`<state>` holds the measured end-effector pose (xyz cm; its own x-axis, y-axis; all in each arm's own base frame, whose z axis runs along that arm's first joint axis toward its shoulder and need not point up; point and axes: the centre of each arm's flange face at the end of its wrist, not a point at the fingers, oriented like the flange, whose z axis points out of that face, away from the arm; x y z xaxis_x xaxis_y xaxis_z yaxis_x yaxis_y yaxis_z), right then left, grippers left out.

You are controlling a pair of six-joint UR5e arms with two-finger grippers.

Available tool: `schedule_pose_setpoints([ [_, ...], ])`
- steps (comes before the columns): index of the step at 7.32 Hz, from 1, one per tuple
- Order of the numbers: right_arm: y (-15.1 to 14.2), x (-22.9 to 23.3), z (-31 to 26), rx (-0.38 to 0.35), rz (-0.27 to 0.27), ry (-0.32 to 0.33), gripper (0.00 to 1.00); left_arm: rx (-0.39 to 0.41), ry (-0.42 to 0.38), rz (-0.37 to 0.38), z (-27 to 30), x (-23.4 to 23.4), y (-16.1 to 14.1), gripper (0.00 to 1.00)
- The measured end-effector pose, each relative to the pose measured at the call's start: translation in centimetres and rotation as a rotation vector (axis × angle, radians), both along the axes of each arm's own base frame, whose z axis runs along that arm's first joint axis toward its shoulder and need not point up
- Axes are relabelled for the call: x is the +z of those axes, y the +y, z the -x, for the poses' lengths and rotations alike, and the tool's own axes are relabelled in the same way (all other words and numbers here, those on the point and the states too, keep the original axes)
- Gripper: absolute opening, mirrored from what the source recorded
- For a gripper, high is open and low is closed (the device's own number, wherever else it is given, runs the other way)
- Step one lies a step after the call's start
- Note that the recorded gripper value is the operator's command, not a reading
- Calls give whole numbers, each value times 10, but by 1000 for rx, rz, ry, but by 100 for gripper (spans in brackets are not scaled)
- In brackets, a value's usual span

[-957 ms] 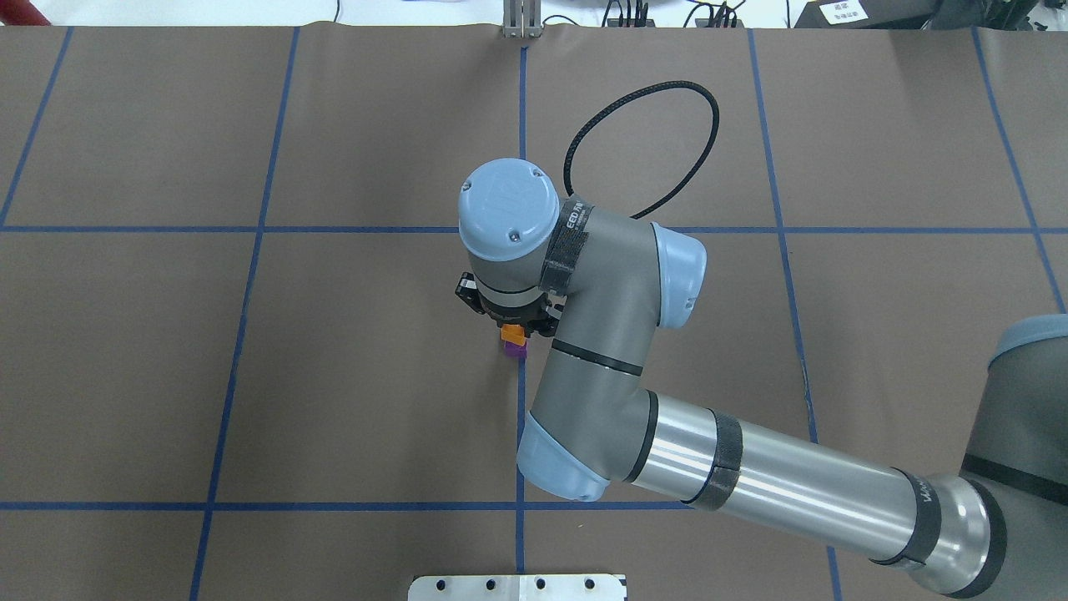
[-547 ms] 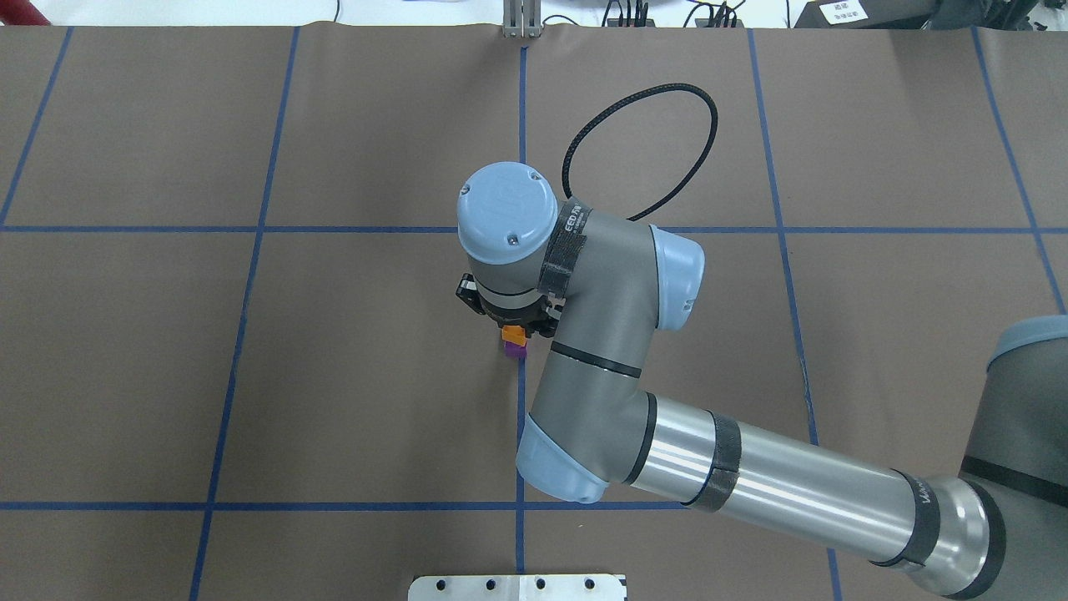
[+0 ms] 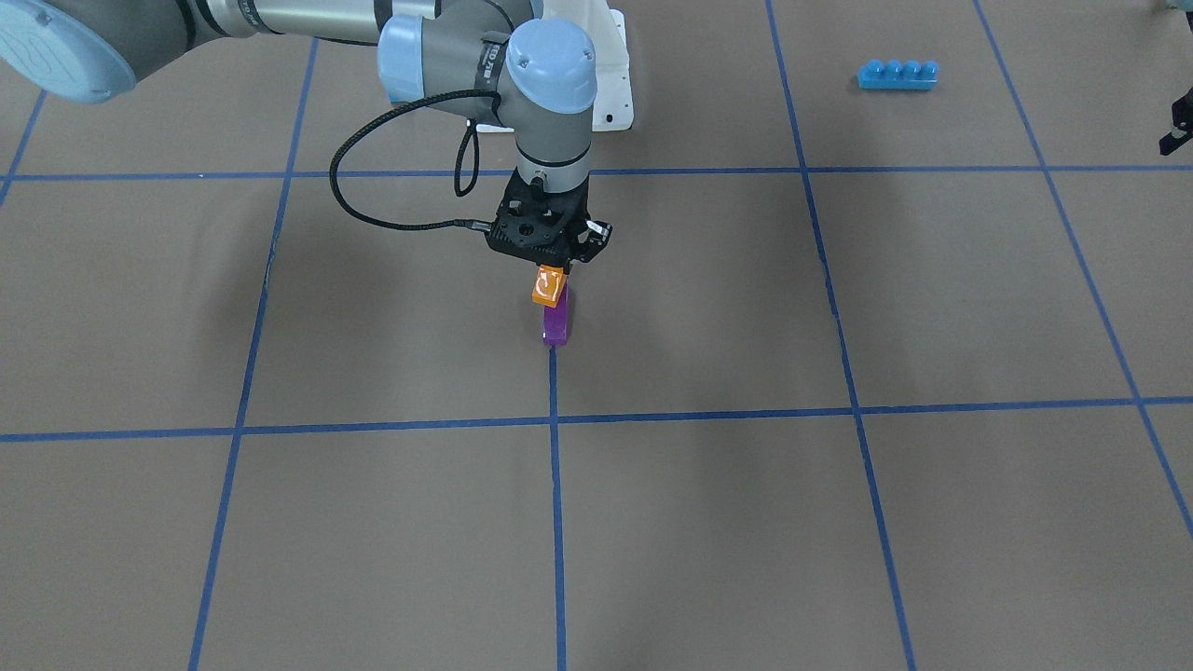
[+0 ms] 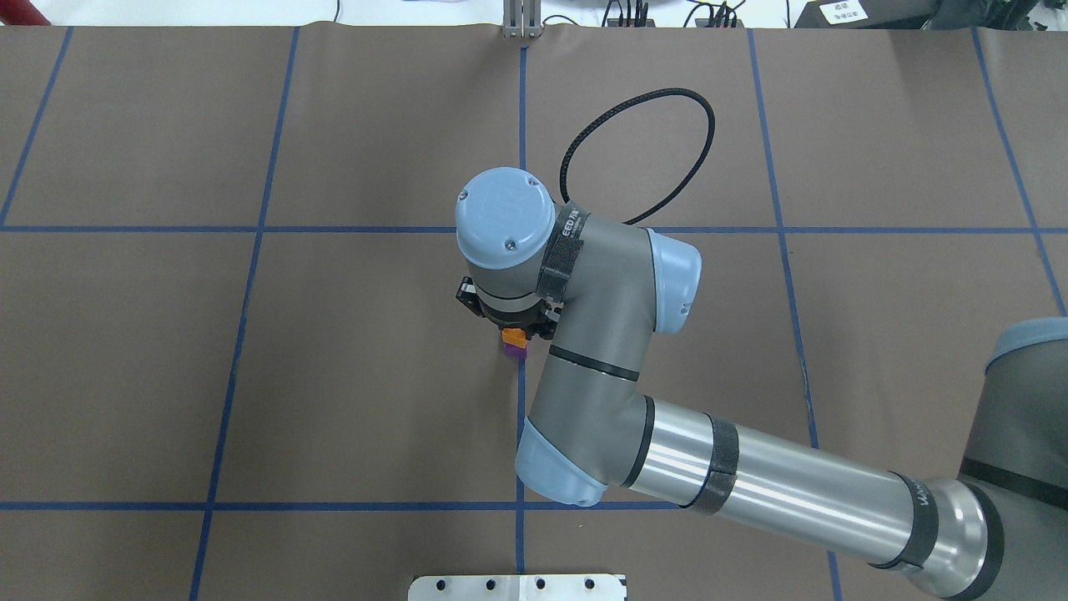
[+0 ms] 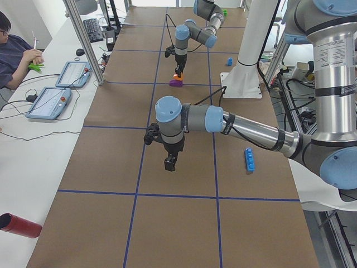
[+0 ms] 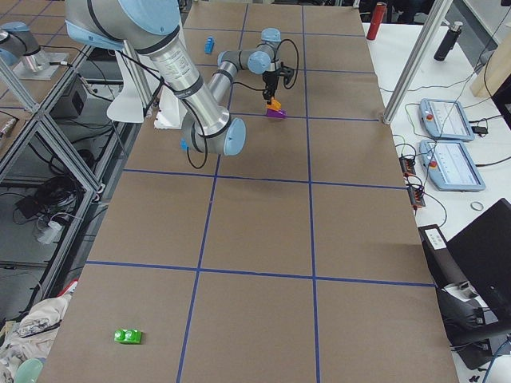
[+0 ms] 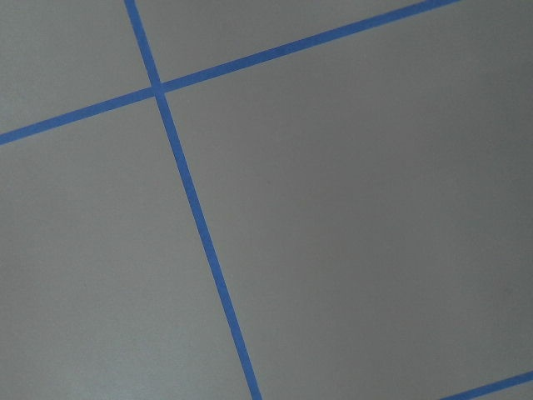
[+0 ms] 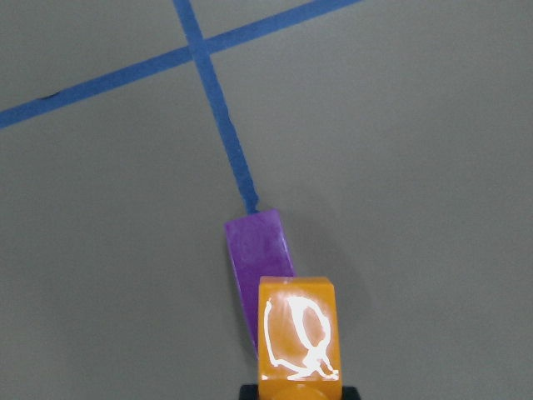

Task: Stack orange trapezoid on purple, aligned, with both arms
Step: 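Lower the orange block onto the purple block and align it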

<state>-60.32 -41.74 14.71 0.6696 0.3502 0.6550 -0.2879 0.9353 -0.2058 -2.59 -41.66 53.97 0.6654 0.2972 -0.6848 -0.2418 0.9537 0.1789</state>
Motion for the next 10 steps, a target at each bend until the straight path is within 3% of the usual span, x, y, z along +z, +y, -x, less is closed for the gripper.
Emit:
schedule_pose_setpoints([
  [4,6,8,12,-10,-2,18,0,1,0,0,-1,0,0,100],
  [5,9,10,16,-10,-10,23,22,1,0,1,-1,0,0,100],
  [6,10,12,18,-13,-16,29,99,1,0,3,-1,1,0,100],
  [10,6,11,16,-1,-39,35,100,1,0,5,-1,2,-1,100],
])
